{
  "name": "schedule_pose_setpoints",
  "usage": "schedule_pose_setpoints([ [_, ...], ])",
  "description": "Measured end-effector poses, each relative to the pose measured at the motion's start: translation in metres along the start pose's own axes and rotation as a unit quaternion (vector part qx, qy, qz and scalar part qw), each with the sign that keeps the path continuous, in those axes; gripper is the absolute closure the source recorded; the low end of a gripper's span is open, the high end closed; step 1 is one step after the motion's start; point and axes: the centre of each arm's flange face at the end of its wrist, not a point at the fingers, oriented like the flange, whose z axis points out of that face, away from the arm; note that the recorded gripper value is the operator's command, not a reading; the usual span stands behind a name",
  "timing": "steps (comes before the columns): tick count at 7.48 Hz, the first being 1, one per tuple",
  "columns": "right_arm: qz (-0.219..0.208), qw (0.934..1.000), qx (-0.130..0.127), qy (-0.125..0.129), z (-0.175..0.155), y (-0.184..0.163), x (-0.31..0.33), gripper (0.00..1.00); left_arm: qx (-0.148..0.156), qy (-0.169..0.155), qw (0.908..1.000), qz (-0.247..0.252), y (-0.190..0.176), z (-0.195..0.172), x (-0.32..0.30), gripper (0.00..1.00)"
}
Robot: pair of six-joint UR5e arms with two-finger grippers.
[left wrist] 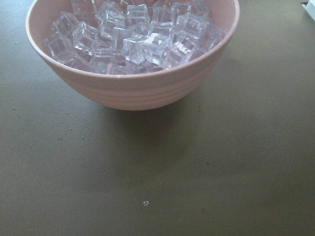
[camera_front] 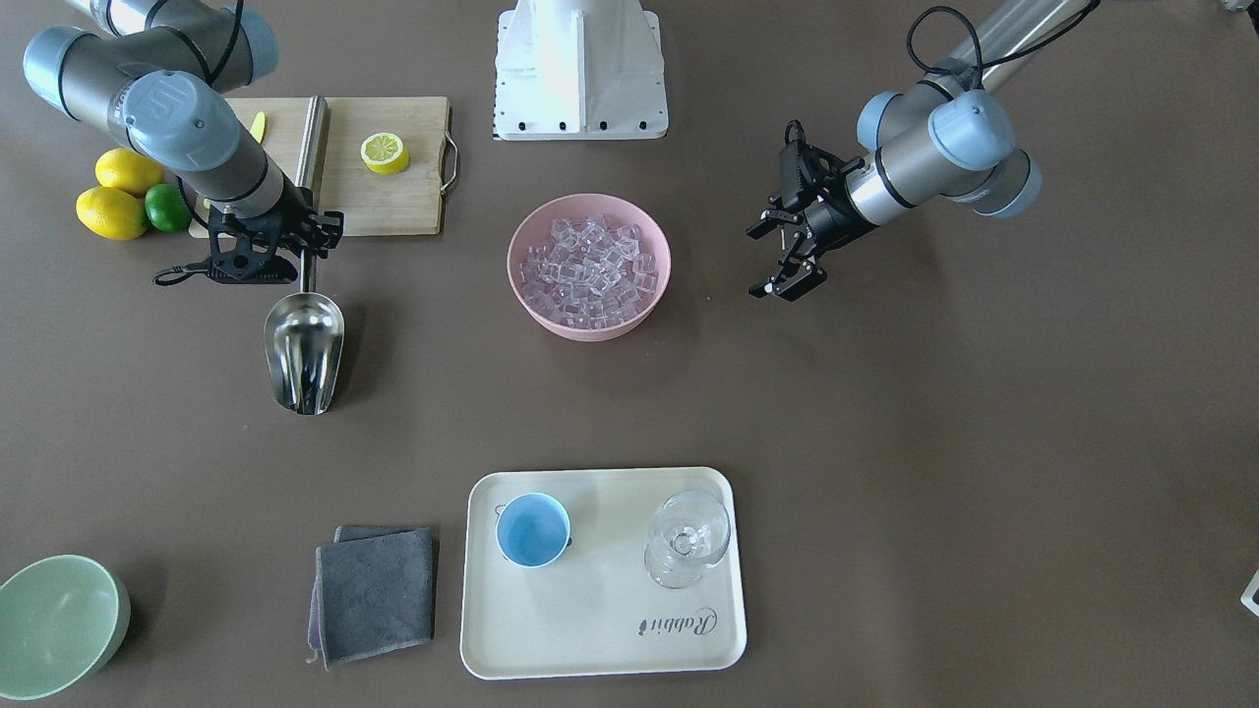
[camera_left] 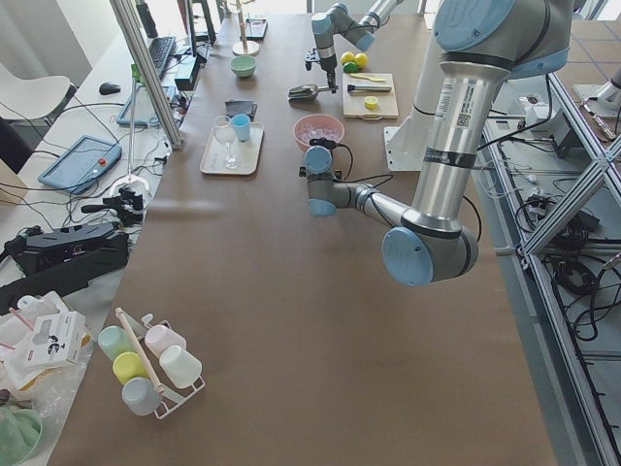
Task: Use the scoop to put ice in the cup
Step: 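Lift the scoop with the right gripper while the left gripper approaches the pink bowl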
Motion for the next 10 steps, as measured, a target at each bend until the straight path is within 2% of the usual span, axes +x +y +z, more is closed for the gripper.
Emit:
schedule_pose_setpoints([
  [2, -0.001, 1.0000, 0.000, -0.001, -0.001, 0.001, 0.000, 1.00, 0.009, 0.001, 1.0000, 0.000, -0.006, 0.013, 0.001, 0.02],
  [4, -0.008, 0.9999, 0.003, -0.006, -0.008, 0.005, -0.003, 1.00, 0.019, -0.021, 0.9995, 0.010, -0.015, 0.021, 0.003, 0.02],
  [6, -0.025, 0.9994, 0.019, -0.013, -0.039, 0.009, -0.006, 1.00, 0.032, -0.046, 0.9983, 0.015, -0.022, 0.031, 0.013, 0.02],
  [7, -0.052, 0.9980, 0.035, -0.013, -0.060, 0.005, 0.000, 1.00, 0.035, -0.048, 0.9982, 0.003, -0.022, 0.032, 0.016, 0.02],
  [8, -0.110, 0.9925, 0.053, -0.001, -0.076, -0.005, 0.010, 1.00, 0.037, -0.047, 0.9982, -0.008, -0.022, 0.032, 0.018, 0.02],
  [10, -0.196, 0.9765, 0.085, 0.026, -0.096, -0.019, 0.021, 1.00, 0.037, -0.046, 0.9980, -0.022, -0.022, 0.034, 0.019, 0.02],
])
